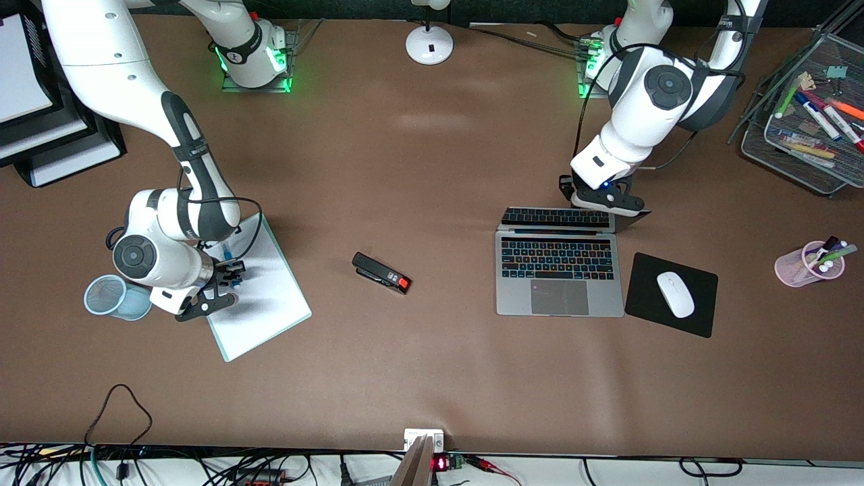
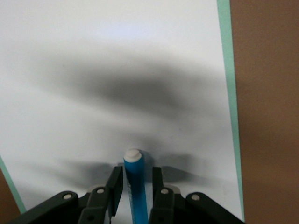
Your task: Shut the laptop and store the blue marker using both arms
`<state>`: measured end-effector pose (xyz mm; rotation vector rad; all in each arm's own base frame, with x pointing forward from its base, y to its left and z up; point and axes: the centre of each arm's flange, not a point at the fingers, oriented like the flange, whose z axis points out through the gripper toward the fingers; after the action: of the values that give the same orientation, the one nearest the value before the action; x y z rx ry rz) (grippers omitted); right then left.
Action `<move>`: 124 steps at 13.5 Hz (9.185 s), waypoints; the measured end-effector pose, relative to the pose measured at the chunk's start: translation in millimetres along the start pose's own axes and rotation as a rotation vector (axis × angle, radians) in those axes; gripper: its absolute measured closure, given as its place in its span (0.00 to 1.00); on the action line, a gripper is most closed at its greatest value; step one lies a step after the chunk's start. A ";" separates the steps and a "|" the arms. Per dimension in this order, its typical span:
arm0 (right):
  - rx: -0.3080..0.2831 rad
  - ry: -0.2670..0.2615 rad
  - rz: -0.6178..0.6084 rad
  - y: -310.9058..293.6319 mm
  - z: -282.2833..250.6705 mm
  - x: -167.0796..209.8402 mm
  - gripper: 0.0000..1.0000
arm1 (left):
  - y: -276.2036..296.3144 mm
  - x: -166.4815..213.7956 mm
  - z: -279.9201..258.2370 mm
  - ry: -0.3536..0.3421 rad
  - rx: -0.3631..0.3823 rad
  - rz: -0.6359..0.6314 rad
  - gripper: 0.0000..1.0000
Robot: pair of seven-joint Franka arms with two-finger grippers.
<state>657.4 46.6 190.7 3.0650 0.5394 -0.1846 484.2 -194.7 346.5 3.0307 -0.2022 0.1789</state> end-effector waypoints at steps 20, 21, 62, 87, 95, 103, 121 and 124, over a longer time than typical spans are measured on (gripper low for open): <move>0.001 -0.003 0.000 0.0 2.1 -1.2 0.75 | -30.6 80.7 56.9 0.061 -0.018 0.078 0.99; 0.001 -0.003 0.000 0.0 2.1 -1.2 0.77 | -31.1 83.5 59.7 0.062 -0.022 0.077 0.99; 0.090 0.658 -1.097 155.0 -319.3 -110.2 0.84 | -51.2 90.5 163.2 0.138 -0.091 0.102 0.98; 0.431 1.013 -1.286 296.1 -176.9 -125.4 0.84 | -51.9 138.3 -155.0 -0.345 0.085 0.037 0.00; 0.403 1.127 -1.198 323.3 -144.8 -125.7 0.84 | -98.3 131.3 -221.3 -0.378 0.054 0.020 0.00; 0.437 1.094 -1.152 338.1 -103.4 -136.1 0.84 | -149.5 106.6 -251.0 -0.269 0.068 0.078 0.00; 0.413 1.083 -1.150 341.4 -60.2 -127.9 0.84 | -181.9 66.7 -229.7 -0.129 0.110 0.027 0.00; 0.408 1.077 -1.142 341.4 -46.9 -124.7 0.84 | -181.9 66.6 -229.8 -0.130 0.110 0.027 0.00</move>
<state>662.9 -314.5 253.3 2.4028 2.3896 1.5322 549.5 0.8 565.4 3.1526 -0.2522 -0.0049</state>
